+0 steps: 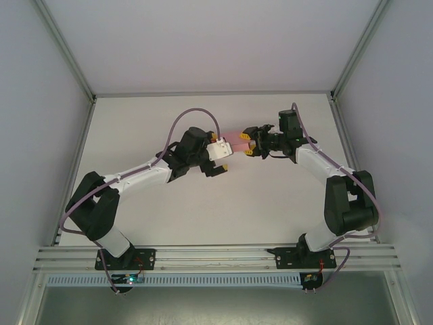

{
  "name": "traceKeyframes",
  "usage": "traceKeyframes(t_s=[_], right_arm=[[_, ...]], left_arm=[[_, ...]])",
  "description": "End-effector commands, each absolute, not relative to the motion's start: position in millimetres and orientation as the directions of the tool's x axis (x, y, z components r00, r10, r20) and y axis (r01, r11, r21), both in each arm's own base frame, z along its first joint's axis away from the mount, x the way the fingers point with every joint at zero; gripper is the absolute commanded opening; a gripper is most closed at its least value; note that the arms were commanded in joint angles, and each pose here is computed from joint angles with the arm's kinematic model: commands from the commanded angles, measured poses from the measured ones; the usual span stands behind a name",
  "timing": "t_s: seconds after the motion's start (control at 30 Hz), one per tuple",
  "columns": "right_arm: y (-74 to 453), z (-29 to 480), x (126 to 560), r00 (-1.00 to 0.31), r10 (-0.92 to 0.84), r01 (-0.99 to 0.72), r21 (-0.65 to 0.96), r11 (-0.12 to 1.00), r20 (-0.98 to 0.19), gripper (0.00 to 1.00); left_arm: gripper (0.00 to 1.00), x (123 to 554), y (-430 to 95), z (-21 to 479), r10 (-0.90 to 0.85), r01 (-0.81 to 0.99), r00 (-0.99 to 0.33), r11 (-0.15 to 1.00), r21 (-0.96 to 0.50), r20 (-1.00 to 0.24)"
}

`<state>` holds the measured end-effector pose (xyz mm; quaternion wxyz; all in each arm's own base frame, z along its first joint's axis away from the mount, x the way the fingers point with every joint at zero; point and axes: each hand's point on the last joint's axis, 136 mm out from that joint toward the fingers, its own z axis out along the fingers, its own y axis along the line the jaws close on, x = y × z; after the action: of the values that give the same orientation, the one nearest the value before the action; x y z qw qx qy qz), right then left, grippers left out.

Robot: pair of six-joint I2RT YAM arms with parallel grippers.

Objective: Assemble paper box

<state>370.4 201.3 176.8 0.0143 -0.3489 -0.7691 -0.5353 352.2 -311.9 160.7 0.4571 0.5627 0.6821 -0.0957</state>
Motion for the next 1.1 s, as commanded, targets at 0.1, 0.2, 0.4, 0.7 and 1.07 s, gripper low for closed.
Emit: traceKeyframes(t_s=[0.1, 0.2, 0.4, 0.7, 1.07], right_arm=[[203.7, 193.0, 357.6, -0.771, 0.481, 0.544, 0.824, 0.156, 0.418, 0.33], [202.4, 195.6, 355.0, -0.768, 0.489, 0.543, 0.826, 0.153, 0.414, 0.33], [200.8, 199.2, 350.5, -0.769, 0.493, 0.537, 0.830, 0.152, 0.407, 0.36], [194.1, 206.7, 348.8, -0.795, 0.520, 0.470, 0.860, 0.200, 0.314, 0.98], [86.6, 232.6, 342.1, -0.745, 0.599, 0.260, 0.698, 0.667, -0.295, 0.98]], left_arm=[[0.83, 362.3, -314.6, 178.8, 0.695, 0.811, 0.120, 0.343, 0.474, -0.709], [0.64, 367.0, -312.8, 182.1, 0.707, 0.795, 0.134, 0.342, 0.502, -0.694], [0.45, 368.4, -315.1, 187.1, 0.686, 0.784, 0.144, 0.360, 0.505, -0.713], [0.34, 362.9, -313.1, 196.8, 0.671, 0.777, 0.167, 0.361, 0.516, -0.722], [0.26, 341.8, -296.7, 159.6, 0.755, 0.907, 0.024, 0.260, 0.332, -0.655]])
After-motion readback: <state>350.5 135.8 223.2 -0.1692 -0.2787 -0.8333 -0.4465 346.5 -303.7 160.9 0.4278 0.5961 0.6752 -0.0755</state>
